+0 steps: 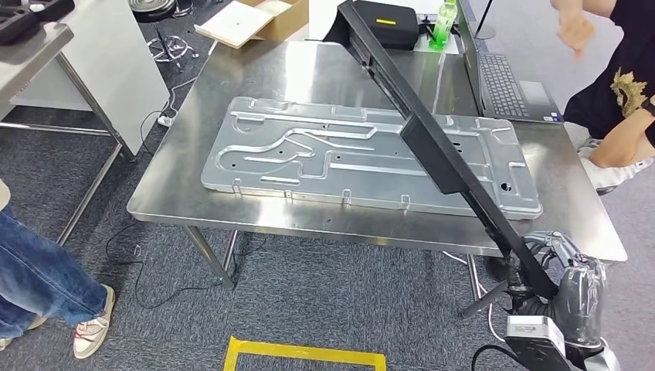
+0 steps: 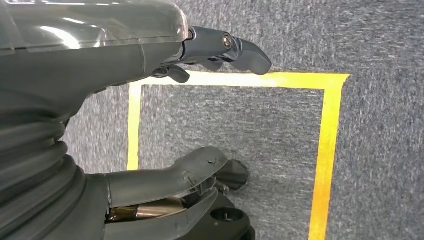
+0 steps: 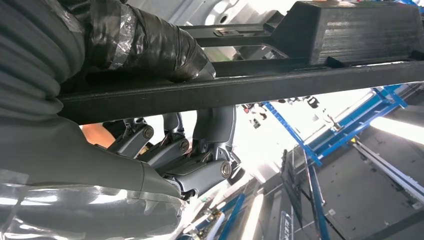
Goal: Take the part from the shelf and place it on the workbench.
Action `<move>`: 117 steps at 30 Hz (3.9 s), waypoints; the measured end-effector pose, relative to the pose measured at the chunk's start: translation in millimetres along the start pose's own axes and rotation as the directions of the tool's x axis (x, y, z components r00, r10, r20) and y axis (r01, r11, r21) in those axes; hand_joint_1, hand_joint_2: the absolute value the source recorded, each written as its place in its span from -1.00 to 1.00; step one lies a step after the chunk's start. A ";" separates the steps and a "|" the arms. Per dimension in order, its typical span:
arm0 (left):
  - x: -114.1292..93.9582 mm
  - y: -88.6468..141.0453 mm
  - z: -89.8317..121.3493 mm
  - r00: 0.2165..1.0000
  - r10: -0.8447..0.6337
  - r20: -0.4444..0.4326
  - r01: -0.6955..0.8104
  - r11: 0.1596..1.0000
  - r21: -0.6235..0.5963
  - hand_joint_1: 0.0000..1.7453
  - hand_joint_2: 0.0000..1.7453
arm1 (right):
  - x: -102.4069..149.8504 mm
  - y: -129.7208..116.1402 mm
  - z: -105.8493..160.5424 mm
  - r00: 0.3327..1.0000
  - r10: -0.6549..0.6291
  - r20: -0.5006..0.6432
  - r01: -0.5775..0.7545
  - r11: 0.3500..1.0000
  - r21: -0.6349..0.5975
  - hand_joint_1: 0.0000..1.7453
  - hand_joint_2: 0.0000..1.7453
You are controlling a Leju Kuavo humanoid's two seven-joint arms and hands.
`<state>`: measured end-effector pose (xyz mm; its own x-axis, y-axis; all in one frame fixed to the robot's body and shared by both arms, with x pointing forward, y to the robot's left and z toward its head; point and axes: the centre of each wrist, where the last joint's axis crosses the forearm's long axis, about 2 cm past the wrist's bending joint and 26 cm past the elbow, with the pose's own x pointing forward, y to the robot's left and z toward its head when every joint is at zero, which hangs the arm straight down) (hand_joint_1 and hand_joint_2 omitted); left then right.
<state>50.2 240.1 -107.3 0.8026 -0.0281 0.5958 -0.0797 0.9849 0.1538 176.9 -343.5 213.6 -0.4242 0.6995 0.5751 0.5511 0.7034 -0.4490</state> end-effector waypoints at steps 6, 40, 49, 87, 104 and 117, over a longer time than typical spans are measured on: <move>1.2 -0.4 -0.6 1.000 0.000 0.002 0.000 1.000 -0.001 -1.00 1.00 | -2.7 -3.6 -0.8 1.000 0.013 -0.023 -0.013 1.000 -0.011 1.00 1.00; 12.2 -1.6 -6.4 1.000 -0.026 0.018 0.026 0.999 -0.027 -1.00 1.00 | -99.3 -23.3 -28.7 0.869 0.393 -0.299 -0.332 0.913 0.236 1.00 1.00; 12.4 -1.7 -6.5 0.999 -0.021 0.024 0.022 0.999 -0.033 -1.00 1.00 | -112.9 -26.5 -30.4 0.846 0.418 -0.331 -0.349 0.904 0.249 1.00 1.00; 25.1 -6.9 -11.5 0.984 -0.046 0.171 0.050 0.999 -0.021 -1.00 1.00 | -148.2 9.9 -48.1 0.529 0.848 -0.031 -0.786 0.504 0.358 1.00 1.00; 24.1 -9.0 -10.8 0.985 0.017 0.173 0.005 0.992 -0.127 -1.00 1.00 | -143.1 41.7 -53.7 0.522 0.851 0.058 -0.797 0.462 0.390 0.50 0.50; 25.2 -7.6 -11.8 0.988 0.007 0.156 0.011 0.993 -0.116 -1.00 1.00 | -142.3 49.5 -46.5 0.553 0.832 0.041 -0.768 0.490 0.413 -1.00 -1.00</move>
<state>77.9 233.9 -102.7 0.7000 -0.0473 0.7126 -0.0021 0.9977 0.0682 298.0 -414.1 141.4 0.1944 0.9773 -0.0839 0.2992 -0.1405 -0.9438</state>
